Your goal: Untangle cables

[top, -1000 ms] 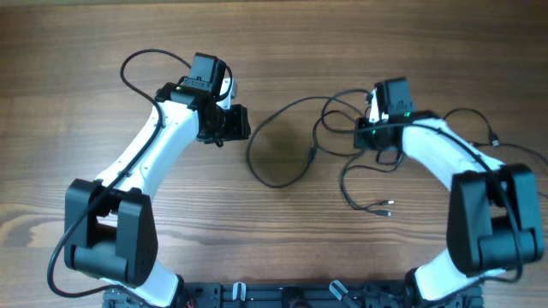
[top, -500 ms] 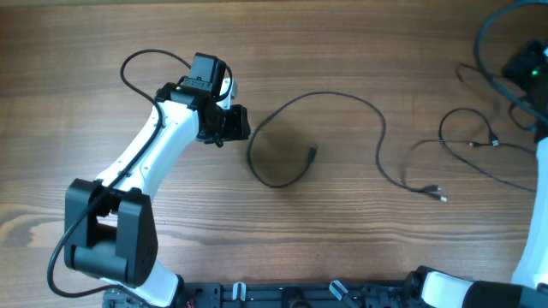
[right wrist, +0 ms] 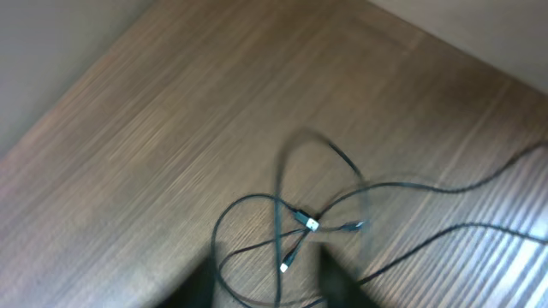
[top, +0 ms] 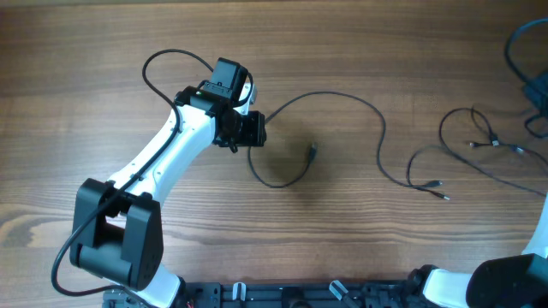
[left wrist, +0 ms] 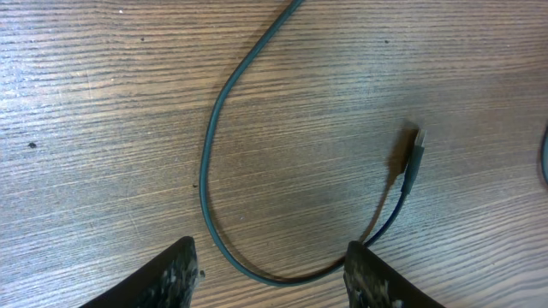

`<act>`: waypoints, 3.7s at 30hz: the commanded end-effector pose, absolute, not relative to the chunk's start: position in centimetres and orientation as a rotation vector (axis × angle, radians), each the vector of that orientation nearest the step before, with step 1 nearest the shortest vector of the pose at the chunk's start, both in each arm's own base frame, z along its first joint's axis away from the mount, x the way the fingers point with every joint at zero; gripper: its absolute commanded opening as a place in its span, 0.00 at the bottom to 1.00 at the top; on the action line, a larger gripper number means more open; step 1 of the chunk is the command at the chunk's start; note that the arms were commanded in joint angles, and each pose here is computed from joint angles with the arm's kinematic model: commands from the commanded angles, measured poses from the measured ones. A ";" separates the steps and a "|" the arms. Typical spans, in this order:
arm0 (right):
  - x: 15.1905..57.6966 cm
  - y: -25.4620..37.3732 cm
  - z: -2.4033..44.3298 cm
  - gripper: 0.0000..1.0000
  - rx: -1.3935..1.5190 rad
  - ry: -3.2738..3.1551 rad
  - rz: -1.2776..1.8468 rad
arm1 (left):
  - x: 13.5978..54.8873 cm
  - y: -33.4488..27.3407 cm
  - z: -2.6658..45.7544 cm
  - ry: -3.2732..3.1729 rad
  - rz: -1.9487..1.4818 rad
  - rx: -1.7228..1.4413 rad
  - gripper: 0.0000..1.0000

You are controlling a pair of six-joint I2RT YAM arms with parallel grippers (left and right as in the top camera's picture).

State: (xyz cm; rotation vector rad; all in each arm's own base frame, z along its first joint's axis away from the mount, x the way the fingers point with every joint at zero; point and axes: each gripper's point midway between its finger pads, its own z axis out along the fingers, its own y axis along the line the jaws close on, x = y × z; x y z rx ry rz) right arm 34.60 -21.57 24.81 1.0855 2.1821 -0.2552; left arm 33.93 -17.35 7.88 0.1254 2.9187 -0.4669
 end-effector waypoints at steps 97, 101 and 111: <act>35.6 3.2 5.2 0.41 -0.124 3.020 0.363 | 32.7 -17.3 7.6 2.975 -0.478 0.080 0.57; 36.9 4.2 1.6 0.41 -0.253 3.045 0.178 | 32.7 -17.3 7.6 2.978 -0.477 0.079 0.57; 39.2 5.8 -0.2 0.38 -0.389 2.967 0.062 | 32.7 -17.3 7.6 2.979 -0.476 0.079 0.57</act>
